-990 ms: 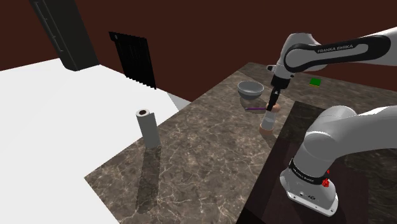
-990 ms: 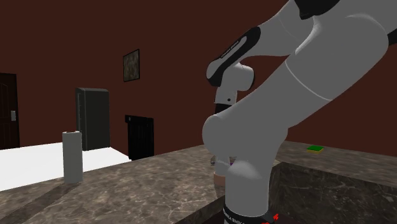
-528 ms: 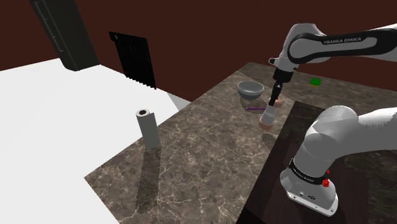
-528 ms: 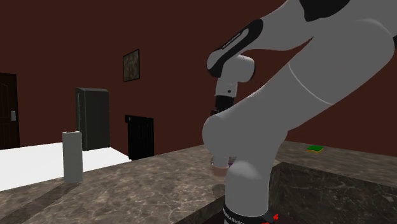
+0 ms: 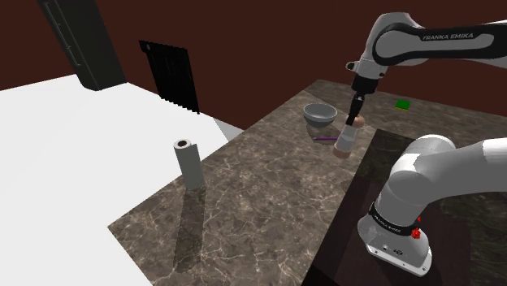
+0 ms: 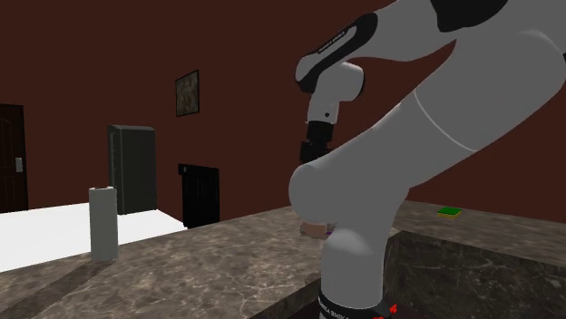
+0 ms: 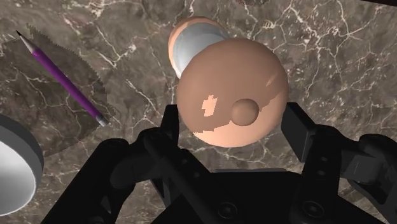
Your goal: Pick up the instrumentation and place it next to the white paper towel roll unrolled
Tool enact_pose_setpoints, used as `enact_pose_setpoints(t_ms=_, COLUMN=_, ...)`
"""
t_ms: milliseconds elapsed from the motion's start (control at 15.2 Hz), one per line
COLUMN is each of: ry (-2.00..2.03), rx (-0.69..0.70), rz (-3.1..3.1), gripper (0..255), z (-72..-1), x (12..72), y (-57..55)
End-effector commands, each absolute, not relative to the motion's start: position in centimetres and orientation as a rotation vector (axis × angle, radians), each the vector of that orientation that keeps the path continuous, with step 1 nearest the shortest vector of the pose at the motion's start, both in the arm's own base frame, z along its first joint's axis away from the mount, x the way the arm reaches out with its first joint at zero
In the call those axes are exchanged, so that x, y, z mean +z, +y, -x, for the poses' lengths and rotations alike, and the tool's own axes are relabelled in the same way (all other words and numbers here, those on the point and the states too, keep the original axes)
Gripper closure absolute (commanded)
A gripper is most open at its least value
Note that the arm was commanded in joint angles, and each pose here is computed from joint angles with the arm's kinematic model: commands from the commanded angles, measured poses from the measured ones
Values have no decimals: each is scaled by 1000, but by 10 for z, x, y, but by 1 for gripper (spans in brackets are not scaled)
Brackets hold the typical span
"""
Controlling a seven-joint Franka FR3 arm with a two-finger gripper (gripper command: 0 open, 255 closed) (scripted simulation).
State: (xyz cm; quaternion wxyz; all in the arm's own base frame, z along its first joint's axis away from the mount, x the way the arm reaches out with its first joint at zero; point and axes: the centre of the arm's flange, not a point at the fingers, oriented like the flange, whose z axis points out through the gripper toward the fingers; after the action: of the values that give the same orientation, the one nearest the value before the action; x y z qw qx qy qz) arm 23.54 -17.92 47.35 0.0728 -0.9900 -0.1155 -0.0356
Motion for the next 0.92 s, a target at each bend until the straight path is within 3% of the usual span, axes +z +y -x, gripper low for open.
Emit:
enact_pose_setpoints(t_ms=0, ry=-347, rx=-107, rz=2973, gripper=255, z=-237, x=484, y=-180)
enact_pose_setpoints(t_ms=858, ry=-347, rx=-107, rz=2973, gripper=255, z=-237, x=553, y=-180)
